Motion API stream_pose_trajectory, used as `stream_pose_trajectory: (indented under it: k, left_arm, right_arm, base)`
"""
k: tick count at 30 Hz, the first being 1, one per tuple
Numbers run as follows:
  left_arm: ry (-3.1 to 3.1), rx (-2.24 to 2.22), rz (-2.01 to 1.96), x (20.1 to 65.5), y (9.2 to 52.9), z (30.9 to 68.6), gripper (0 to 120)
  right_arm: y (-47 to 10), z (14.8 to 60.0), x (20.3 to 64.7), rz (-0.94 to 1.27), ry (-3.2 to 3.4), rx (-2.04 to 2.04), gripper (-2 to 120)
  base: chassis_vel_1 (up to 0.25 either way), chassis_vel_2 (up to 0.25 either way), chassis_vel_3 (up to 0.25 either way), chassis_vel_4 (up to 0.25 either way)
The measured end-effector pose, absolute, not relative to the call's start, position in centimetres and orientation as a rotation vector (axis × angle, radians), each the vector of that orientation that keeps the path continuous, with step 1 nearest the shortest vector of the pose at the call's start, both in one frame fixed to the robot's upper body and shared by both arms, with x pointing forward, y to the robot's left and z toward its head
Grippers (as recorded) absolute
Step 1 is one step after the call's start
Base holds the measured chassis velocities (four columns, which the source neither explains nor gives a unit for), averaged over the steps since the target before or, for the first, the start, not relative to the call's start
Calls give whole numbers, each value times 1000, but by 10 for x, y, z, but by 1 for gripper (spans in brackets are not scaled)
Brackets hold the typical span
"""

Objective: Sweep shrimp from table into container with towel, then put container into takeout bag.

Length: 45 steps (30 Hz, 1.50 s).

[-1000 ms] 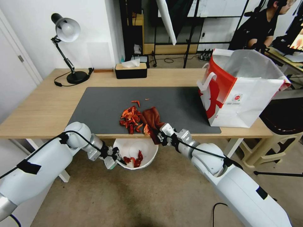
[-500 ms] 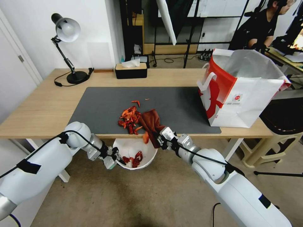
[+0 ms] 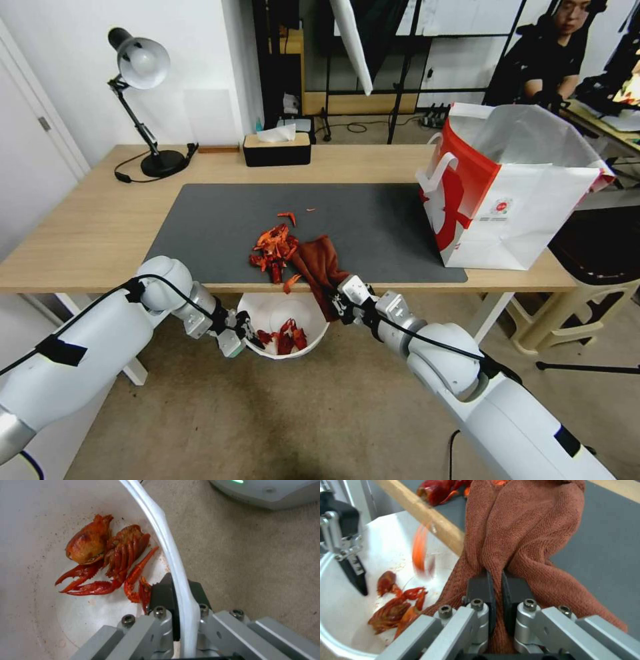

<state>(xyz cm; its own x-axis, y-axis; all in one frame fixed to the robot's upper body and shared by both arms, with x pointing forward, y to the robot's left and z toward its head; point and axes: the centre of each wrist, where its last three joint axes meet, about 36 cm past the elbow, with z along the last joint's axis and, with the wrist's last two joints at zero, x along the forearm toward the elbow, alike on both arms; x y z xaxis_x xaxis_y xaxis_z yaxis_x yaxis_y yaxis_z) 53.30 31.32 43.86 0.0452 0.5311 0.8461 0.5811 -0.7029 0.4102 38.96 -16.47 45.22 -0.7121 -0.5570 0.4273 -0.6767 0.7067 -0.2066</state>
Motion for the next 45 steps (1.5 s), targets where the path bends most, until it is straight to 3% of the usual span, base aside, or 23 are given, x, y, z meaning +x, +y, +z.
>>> stream_pose_trajectory:
  k: [14,23,37,45]
  left_arm:
    - [-1196,-2236,-1773,535,314,438,0]
    - [-1197,-2230,-1770,532,319,439,0]
    - [-1207,-2231,-1760,527,323,435,0]
    - [-1214,-2211,-1751,525,335,435,0]
  right_arm:
    - [-163,462,365,470,-2567,1044,2]
    - [-174,496,369,345,-2686,1104,2]
    - [-204,510,432,220,-2838,998,2]
    - [-193,500,505,17,-2997,759,2]
  base:
    - [0,0,0,0]
    - [0,0,0,0]
    - [0,0,0,0]
    - [0,0,0,0]
